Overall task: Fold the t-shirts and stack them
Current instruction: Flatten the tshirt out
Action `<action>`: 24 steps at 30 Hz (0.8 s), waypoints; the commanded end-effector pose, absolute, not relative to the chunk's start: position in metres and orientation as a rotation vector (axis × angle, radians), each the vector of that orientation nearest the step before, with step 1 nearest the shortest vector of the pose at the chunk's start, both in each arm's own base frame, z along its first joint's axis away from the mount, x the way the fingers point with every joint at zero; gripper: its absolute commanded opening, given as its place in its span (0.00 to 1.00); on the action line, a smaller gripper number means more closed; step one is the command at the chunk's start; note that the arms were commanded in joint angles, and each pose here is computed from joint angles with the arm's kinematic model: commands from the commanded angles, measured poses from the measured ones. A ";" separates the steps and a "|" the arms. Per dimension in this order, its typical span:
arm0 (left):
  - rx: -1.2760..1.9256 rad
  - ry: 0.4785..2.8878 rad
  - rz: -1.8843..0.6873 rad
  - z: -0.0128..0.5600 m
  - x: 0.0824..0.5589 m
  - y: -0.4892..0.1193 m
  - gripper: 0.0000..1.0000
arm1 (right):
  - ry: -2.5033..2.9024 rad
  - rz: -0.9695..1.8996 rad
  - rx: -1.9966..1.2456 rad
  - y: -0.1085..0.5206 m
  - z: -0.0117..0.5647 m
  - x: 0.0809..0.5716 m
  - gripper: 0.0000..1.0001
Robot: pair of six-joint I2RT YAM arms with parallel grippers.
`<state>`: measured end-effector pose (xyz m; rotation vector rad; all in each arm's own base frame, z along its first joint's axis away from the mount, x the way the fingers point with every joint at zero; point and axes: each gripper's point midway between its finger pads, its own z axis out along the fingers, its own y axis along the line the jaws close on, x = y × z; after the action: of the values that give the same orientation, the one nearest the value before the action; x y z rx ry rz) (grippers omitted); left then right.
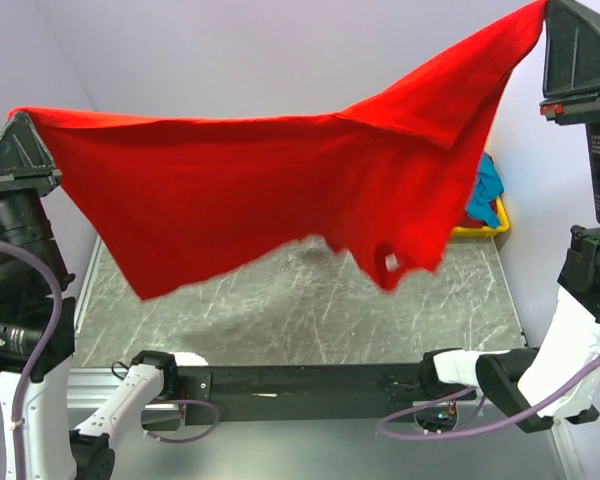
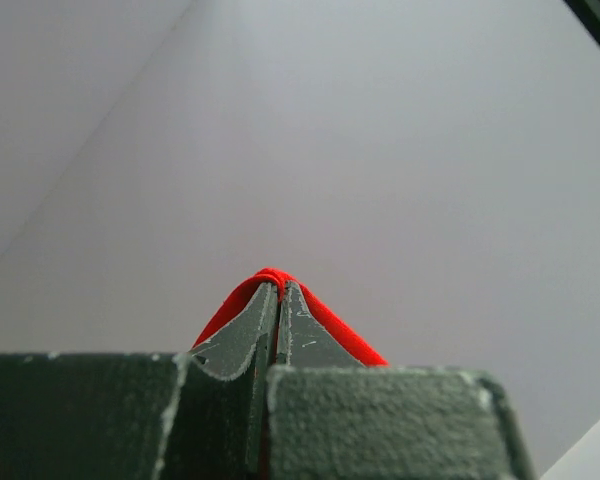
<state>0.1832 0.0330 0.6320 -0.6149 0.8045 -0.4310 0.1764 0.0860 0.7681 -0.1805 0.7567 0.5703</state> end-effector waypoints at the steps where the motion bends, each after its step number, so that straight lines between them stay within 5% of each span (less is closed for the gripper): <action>1: -0.671 0.898 -0.384 0.605 0.220 0.034 0.01 | 0.768 0.552 -0.144 0.085 0.767 0.219 0.00; 6: -0.709 1.110 -0.303 0.539 0.297 0.025 0.01 | 0.925 0.519 -0.096 0.090 0.724 0.316 0.00; 12: -0.692 1.370 -0.238 0.435 0.409 0.021 0.01 | 1.293 0.429 0.002 0.092 0.581 0.494 0.00; 16: -0.687 1.653 -0.225 0.336 0.498 0.016 0.01 | 1.489 0.369 0.104 0.087 0.484 0.570 0.00; 18: -0.673 1.712 -0.226 0.329 0.526 0.012 0.16 | 1.605 0.345 0.145 0.086 0.431 0.601 0.00; 19: -0.685 1.851 -0.212 0.278 0.545 0.007 0.43 | 1.639 0.338 0.156 0.086 0.415 0.608 0.05; 20: -0.685 1.895 -0.215 0.267 0.552 0.004 0.56 | 1.668 0.339 0.162 0.088 0.401 0.614 0.17; 21: -0.684 1.910 -0.232 0.265 0.570 0.001 0.72 | 1.723 0.345 0.175 0.089 0.379 0.620 0.63; 22: -0.686 1.962 -0.245 0.256 0.569 -0.004 0.77 | 1.746 0.357 0.171 0.092 0.370 0.621 0.83; 24: -0.696 1.959 -0.260 0.259 0.575 -0.005 0.87 | 1.801 0.370 0.167 0.096 0.354 0.616 0.89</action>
<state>0.5780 0.0095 0.2037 -0.7356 1.9955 -0.1578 0.6355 0.1019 0.2649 0.1646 1.9583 0.3486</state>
